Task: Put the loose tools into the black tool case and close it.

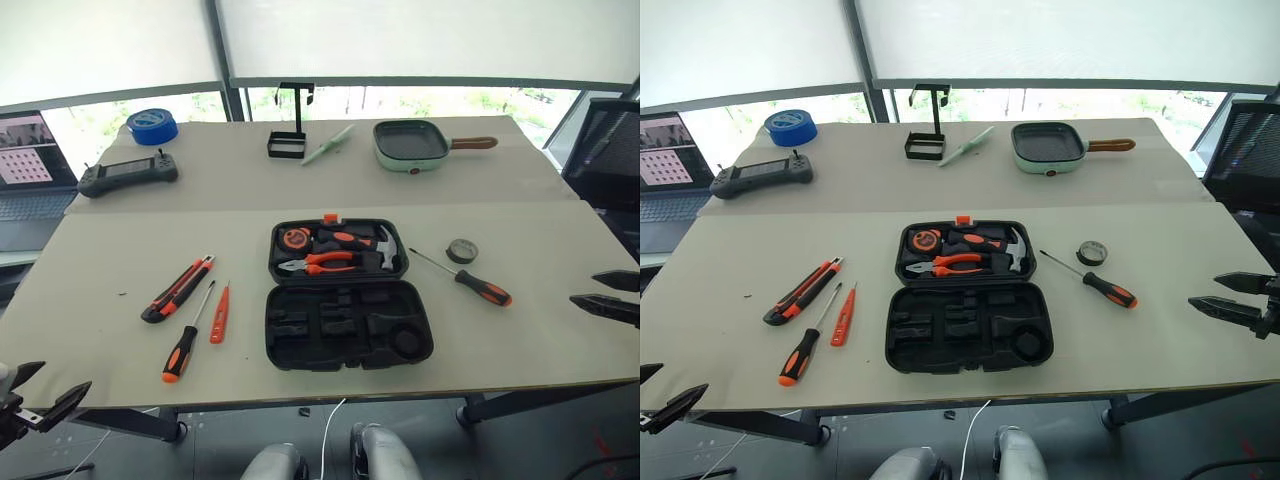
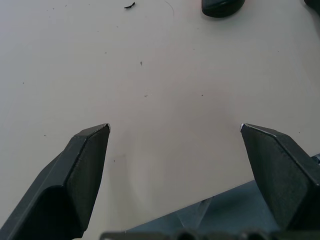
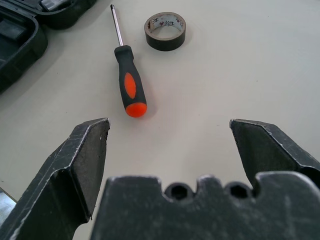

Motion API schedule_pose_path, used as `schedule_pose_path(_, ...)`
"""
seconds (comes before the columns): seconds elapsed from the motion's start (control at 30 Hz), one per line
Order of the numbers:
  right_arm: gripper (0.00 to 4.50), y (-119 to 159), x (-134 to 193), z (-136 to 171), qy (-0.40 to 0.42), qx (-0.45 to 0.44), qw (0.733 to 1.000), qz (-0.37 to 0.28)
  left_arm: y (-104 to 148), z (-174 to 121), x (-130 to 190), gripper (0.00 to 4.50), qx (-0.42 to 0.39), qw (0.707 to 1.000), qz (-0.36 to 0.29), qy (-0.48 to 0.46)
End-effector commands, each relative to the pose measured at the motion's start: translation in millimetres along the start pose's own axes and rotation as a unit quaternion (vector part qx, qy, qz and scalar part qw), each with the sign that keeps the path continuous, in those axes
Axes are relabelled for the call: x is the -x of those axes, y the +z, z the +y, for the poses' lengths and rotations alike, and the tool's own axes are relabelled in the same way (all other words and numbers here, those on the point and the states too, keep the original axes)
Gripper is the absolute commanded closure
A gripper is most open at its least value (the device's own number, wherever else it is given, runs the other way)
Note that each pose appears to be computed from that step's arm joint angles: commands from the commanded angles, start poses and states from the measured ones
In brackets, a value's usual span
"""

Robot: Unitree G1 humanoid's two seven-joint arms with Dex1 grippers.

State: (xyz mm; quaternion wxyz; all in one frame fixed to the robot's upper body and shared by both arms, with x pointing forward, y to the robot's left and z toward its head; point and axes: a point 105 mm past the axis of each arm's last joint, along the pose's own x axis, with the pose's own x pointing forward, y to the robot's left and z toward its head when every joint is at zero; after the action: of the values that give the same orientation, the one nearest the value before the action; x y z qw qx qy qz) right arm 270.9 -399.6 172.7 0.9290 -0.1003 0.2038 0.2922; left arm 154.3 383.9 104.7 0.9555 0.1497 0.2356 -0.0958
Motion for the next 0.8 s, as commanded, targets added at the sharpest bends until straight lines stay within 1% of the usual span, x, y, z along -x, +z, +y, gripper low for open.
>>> schedule_pose_path(0.03, 0.03, 3.5, 7.3, -3.0, -0.009, 0.018, 1.000, -0.006, 11.8, 5.5, 1.7, 0.00, -0.024, 1.000, -0.007, 0.016)
schedule_pose_path(0.1, 0.03, -0.3, 9.3, -4.5, -0.016, 0.020, 1.000, -0.004, 13.5, 4.7, -3.1, 0.00, -0.029, 0.999, -0.001, 0.019)
schedule_pose_path(0.13, 0.03, 2.8, 8.9, -3.9, -0.014, 0.027, 0.999, -0.009, 16.5, 2.4, -6.2, 0.00, -0.035, 0.999, 0.001, 0.017)
schedule_pose_path(0.17, 0.03, 8.4, 7.6, -2.0, -0.007, 0.035, 0.999, -0.018, 20.8, 0.3, -8.4, 0.00, -0.037, 0.999, 0.001, 0.015)
schedule_pose_path(0.23, 0.03, 28.6, 0.9, 6.1, 0.019, 0.058, 0.997, -0.047, 37.3, -6.8, -13.9, 0.00, -0.012, 1.000, -0.017, 0.004)
schedule_pose_path(0.3, 0.03, 48.6, -8.1, 20.7, 0.054, 0.079, 0.993, -0.076, 54.5, -17.3, -19.3, 0.00, 0.013, 0.999, -0.037, -0.011)
schedule_pose_path(0.4, 0.03, 72.6, -27.4, 59.3, 0.124, 0.109, 0.981, -0.102, 69.5, -42.6, -30.5, 0.00, 0.037, 0.997, -0.044, -0.048)
schedule_pose_path(0.5, 0.03, 87.7, -45.3, 111.1, 0.202, 0.136, 0.963, -0.115, 66.0, -67.8, -42.7, 0.00, 0.037, 0.996, -0.005, -0.076)
schedule_pose_path(0.53, 0.03, 90.4, -48.2, 124.1, 0.218, 0.143, 0.958, -0.117, 64.1, -73.0, -44.8, 0.00, 0.037, 0.996, 0.007, -0.080)
schedule_pose_path(0.6, 0.03, 99.1, -55.7, 161.1, 0.268, 0.165, 0.941, -0.127, 57.9, -86.6, -51.1, 0.00, 0.052, 0.994, 0.033, -0.094)
schedule_pose_path(0.63, 0.03, 102.0, -57.8, 174.5, 0.284, 0.173, 0.934, -0.131, 54.9, -91.0, -53.6, 0.00, 0.054, 0.993, 0.044, -0.098)
schedule_pose_path(0.7, 0.03, 106.4, -61.3, 193.8, 0.305, 0.185, 0.924, -0.137, 48.8, -97.6, -58.6, 0.00, 0.056, 0.991, 0.059, -0.103)
schedule_pose_path(0.8, 0.03, 110.1, -64.7, 210.0, 0.321, 0.192, 0.917, -0.143, 45.0, -103.7, -64.8, 0.00, 0.067, 0.990, 0.064, -0.110)
